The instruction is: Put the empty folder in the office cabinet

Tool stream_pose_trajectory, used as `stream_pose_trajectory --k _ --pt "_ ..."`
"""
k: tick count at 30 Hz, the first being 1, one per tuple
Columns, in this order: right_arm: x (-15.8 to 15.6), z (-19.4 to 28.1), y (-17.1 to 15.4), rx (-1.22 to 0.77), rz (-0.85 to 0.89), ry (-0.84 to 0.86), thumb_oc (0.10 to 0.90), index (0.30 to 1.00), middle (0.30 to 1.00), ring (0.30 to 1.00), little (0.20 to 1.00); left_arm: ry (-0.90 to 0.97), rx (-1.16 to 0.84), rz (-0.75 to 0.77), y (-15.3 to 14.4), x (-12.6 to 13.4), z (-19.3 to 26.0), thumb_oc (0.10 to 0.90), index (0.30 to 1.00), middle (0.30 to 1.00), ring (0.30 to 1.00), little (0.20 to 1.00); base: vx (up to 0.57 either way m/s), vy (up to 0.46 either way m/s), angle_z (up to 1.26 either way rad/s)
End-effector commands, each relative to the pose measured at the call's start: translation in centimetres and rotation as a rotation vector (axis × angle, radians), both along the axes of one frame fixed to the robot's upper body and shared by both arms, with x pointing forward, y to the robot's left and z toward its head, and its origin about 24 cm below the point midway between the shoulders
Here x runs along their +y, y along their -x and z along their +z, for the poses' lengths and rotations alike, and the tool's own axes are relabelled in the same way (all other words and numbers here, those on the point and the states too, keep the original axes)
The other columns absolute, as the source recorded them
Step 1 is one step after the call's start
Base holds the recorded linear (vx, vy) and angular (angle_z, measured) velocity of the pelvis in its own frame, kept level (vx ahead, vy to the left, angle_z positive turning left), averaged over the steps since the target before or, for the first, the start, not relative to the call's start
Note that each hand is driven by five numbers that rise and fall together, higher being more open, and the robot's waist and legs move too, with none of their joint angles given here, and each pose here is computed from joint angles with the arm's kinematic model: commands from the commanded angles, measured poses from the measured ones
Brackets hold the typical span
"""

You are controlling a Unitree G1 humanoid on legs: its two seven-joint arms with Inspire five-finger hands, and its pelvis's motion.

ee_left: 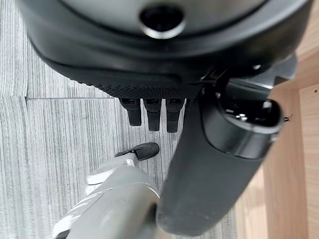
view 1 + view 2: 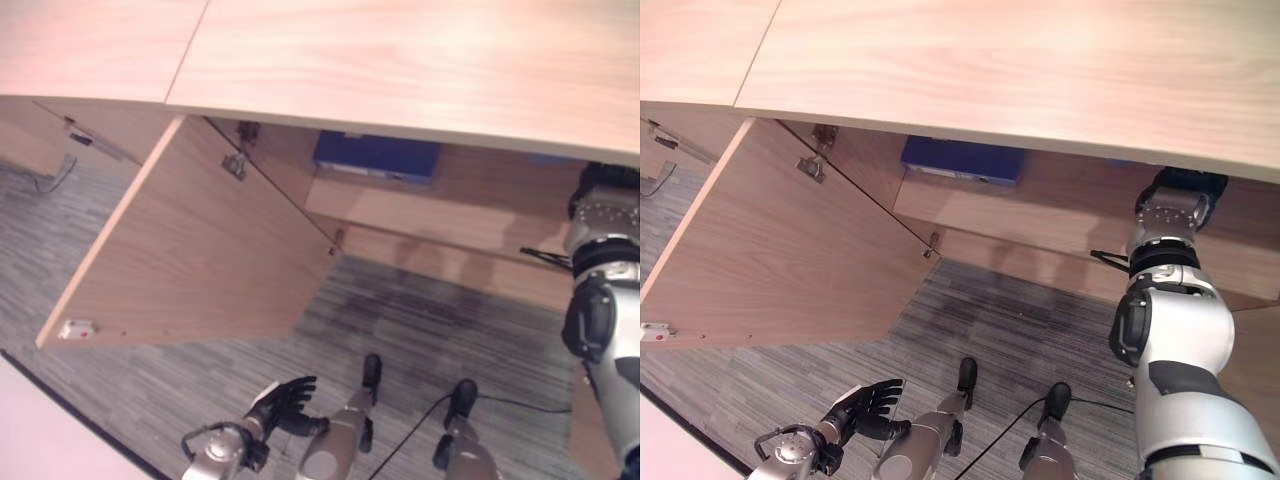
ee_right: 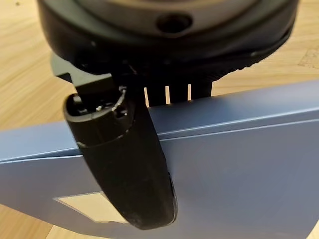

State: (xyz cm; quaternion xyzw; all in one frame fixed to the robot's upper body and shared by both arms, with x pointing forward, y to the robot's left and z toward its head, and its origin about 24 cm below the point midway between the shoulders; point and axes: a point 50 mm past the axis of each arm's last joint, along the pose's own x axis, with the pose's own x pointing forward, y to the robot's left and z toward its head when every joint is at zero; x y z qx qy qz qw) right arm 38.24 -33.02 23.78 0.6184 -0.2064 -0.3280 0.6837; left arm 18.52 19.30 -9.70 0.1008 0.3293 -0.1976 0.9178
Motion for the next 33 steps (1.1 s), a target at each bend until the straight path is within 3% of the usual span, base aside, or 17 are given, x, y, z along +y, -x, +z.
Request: stream_pose_trajectory --k 1,6,20,21,22,23,24,33 --pt "-1.1 10.8 2.3 -0.229 -0.085 0.288 0.400 0.300 0.300 0.300 0.300 -0.115 -0.023 -0.017 0.4 3.6 1.1 0.800 0.900 0.900 0.900 0.900 0.00 -0.035 0.28" --pt "-1.7 12.0 2.9 -0.202 -0.110 0.358 0.400 0.300 0.300 0.300 0.300 -0.127 -0.042 0.000 -0.1 4.4 1.7 0.800 0.900 0.900 0.900 0.900 0.06 -0.065 0.40" --pt "-1.0 9.7 1.9 -0.149 -0.084 0.292 0.400 0.300 0.300 0.300 0.300 -0.163 -0.088 0.028 -0.7 5.1 2.4 0.800 0.900 0.900 0.900 0.900 0.01 -0.028 0.02" --pt "-1.0 9.4 1.8 -0.141 -0.084 0.286 0.472 0.408 0.408 0.408 0.408 -0.165 -0.088 0.028 -0.6 5.1 2.4 0.800 0.900 0.900 0.900 0.900 0.02 -0.002 -0.05" --pt "-1.0 9.3 1.8 -0.137 -0.084 0.277 0.516 0.474 0.474 0.474 0.474 -0.166 -0.087 0.028 -0.6 5.1 2.4 0.800 0.900 0.900 0.900 0.900 0.01 0.000 -0.07" --pt "-1.0 9.2 1.8 -0.137 -0.084 0.276 0.609 0.613 0.613 0.613 0.613 -0.167 -0.087 0.028 -0.6 5.1 2.4 0.800 0.900 0.900 0.900 0.900 0.01 0.008 -0.09" --pt "-0.8 9.1 1.6 -0.129 -0.078 0.268 0.800 0.900 0.900 0.900 0.900 -0.166 -0.082 0.034 -0.4 5.1 2.3 0.800 0.900 0.900 0.900 0.900 0.01 0.009 -0.06" --pt "-0.6 8.5 1.2 -0.082 -0.051 0.251 0.800 0.900 0.900 0.900 0.900 -0.204 -0.076 0.038 -0.3 5.8 2.2 0.800 0.900 0.900 0.900 0.900 0.00 0.001 -0.01"
